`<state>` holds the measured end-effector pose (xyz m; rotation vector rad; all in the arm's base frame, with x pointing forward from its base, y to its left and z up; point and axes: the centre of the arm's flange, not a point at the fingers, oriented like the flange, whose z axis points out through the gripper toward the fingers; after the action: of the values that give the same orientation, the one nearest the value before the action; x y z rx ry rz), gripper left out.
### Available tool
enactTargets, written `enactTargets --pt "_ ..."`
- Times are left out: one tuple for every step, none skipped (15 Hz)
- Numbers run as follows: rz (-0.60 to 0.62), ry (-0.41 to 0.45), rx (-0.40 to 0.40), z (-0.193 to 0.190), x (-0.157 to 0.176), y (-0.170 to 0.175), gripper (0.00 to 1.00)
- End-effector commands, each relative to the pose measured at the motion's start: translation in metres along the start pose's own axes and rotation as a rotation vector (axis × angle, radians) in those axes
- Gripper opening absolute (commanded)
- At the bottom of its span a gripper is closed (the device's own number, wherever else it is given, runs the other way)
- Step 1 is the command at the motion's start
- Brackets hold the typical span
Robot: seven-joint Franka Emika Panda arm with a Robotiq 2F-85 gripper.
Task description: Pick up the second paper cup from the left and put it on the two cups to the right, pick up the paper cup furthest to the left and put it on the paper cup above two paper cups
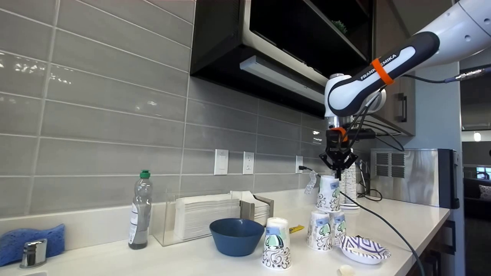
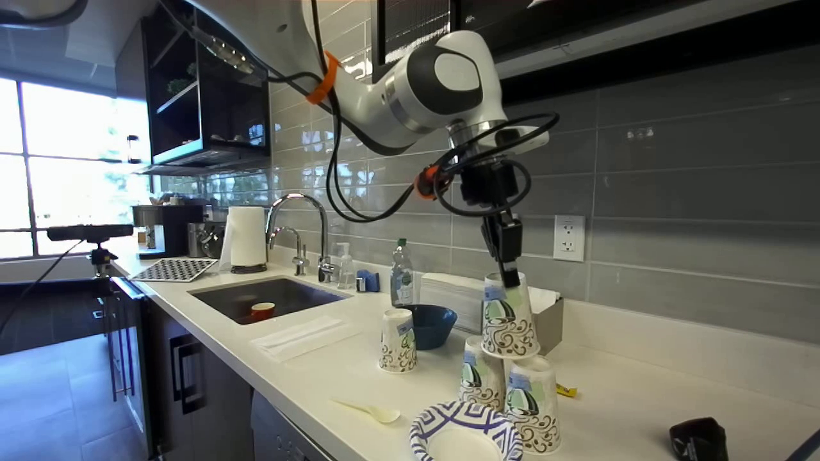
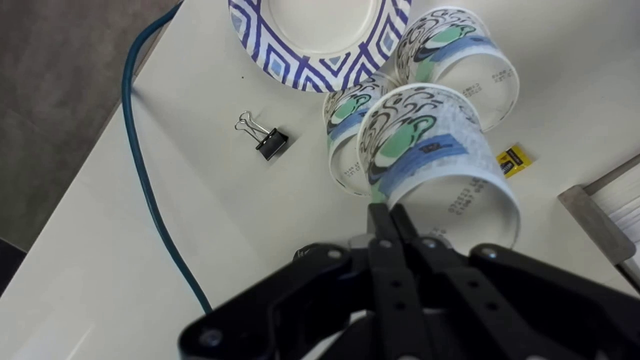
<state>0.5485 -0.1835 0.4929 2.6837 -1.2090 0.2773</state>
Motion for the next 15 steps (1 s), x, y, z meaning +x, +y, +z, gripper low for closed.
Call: enactTargets --pt "0.002 -0.026 0.013 0.001 0.009 -0.003 0.01" --pt "0.002 -0.028 0.013 0.002 0.009 -0.002 0.01" --pt "0.005 -0.027 0.011 0.003 0.009 -0.002 0.01" --pt "0.006 -0.032 0.013 0.003 0.009 -0.001 0.01" --pt "0.009 -0.031 0.022 0.003 0.01 -0.001 0.27" --pt "0.015 -0.031 0.028 0.002 0.01 -0.001 0.29" --pt "0.019 -0.023 0.031 0.002 0.01 0.0 0.35" --pt "0.019 -0.019 0.036 0.0 0.009 0.0 0.41" --pt "0.019 -0.013 0.034 -0.001 0.009 0.0 0.49" --pt "0.021 -0.003 0.033 -0.004 0.008 0.001 0.55" --pt "0.023 0.013 0.028 -0.008 0.008 0.002 0.63" --pt "0.027 0.024 0.032 -0.014 0.007 0.002 0.69" --pt "0.034 0.033 0.033 -0.023 0.004 0.002 0.75" --pt "0.044 0.039 0.038 -0.031 0.002 0.001 0.83" --pt "0.048 0.051 0.048 -0.041 -0.004 -0.001 0.89"
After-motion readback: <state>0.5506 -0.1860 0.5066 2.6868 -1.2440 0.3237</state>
